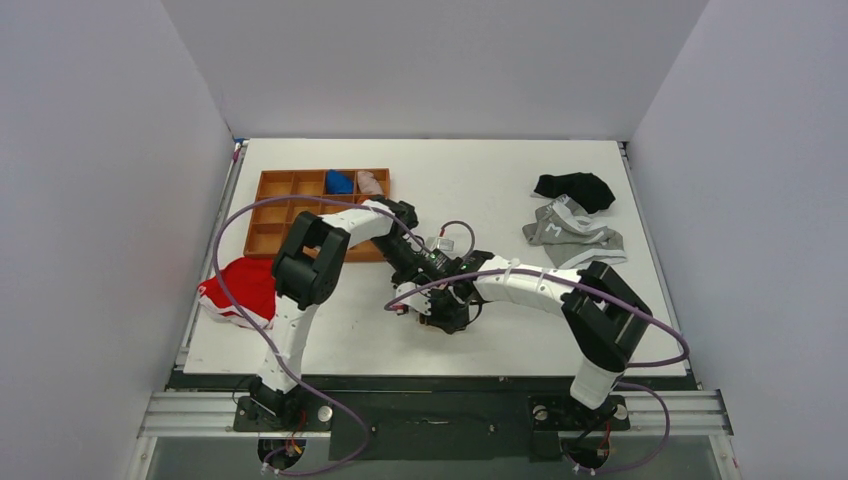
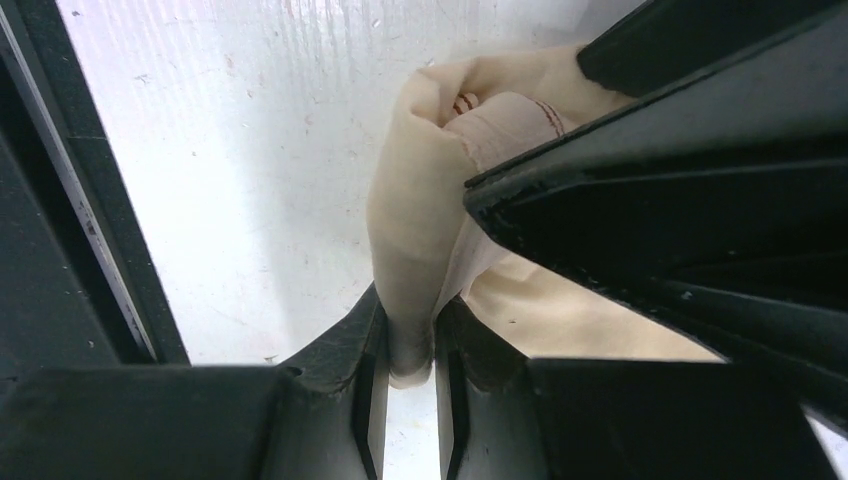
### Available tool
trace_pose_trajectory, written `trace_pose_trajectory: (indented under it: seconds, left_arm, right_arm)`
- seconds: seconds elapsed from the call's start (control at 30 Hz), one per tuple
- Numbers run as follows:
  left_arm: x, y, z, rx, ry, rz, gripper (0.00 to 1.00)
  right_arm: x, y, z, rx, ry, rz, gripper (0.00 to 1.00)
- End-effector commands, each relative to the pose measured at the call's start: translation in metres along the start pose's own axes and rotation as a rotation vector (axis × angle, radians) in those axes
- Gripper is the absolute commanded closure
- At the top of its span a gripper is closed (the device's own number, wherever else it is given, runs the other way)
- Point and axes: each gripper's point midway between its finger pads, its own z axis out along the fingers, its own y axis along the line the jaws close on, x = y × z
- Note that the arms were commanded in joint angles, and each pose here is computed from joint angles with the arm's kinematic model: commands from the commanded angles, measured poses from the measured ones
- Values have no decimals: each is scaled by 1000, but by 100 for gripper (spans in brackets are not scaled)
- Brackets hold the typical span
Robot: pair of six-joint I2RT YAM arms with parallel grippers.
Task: Roll the underwear
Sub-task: Roll the underwear to the center of the board.
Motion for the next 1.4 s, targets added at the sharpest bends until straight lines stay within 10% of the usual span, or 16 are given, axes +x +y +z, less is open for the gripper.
trace_pose_trajectory:
  seconds: [0.0,1.37]
  left_arm:
    - [-5,22,-18,-162,-29,97,39]
    - [56,13,-106,-499,-303,214,37]
  right_arm:
    - [2,25,5,-124,18,43,100]
    - [1,-12,1,-437,-20,252,100]
